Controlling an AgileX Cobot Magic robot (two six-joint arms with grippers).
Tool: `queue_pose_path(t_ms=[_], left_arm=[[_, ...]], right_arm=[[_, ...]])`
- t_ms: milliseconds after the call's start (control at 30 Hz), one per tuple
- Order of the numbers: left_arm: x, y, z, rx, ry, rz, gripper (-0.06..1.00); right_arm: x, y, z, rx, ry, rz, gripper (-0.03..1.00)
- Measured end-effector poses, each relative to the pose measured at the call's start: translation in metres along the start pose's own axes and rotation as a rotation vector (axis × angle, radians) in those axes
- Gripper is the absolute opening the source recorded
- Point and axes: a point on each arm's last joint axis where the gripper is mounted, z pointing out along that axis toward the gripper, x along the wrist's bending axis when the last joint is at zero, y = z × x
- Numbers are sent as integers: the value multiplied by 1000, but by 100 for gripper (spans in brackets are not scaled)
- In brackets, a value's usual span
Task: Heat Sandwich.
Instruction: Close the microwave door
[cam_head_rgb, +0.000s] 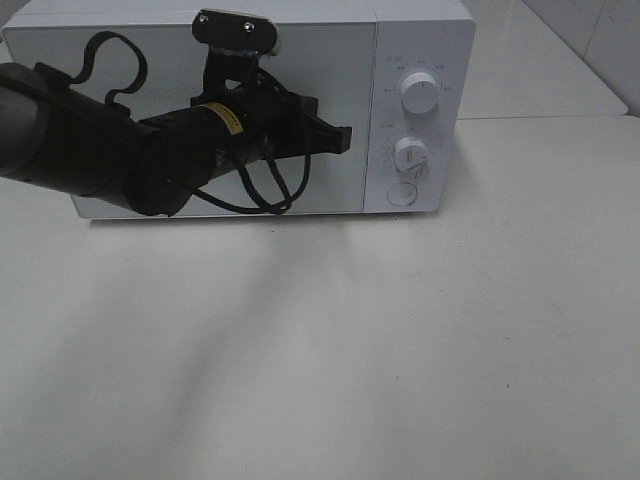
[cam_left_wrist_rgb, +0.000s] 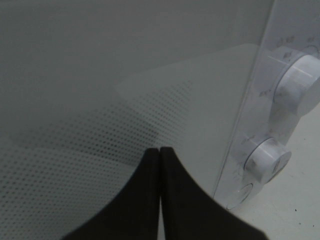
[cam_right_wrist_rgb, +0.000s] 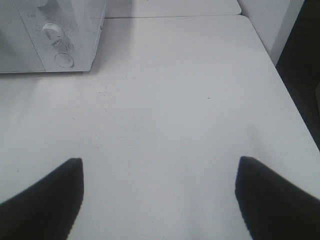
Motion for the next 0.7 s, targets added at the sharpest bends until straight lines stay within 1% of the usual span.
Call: queue_pose_path(t_ms=[33, 267, 333, 433, 533, 567, 667, 700], left_arm=[[-1, 1, -3, -8, 8, -19, 0], [-4, 7, -11, -12, 17, -53, 0], [-6, 10, -17, 23, 11, -56, 0], [-7, 13, -22, 45, 5, -57, 0], [-8, 16, -33, 108, -2, -59, 0], [-8, 16, -33, 108, -2, -59, 0], [-9, 19, -47, 213, -14, -62, 0], [-9, 19, -47, 213, -14, -62, 0]], right_arm=[[0, 0, 0, 0, 0, 0, 76], [0, 0, 0, 0, 0, 0, 76], [0, 0, 0, 0, 0, 0, 76], [0, 0, 0, 0, 0, 0, 76], [0, 0, 0, 0, 0, 0, 76], [0, 0, 0, 0, 0, 0, 76], [0, 0, 0, 0, 0, 0, 76], [0, 0, 0, 0, 0, 0, 76]])
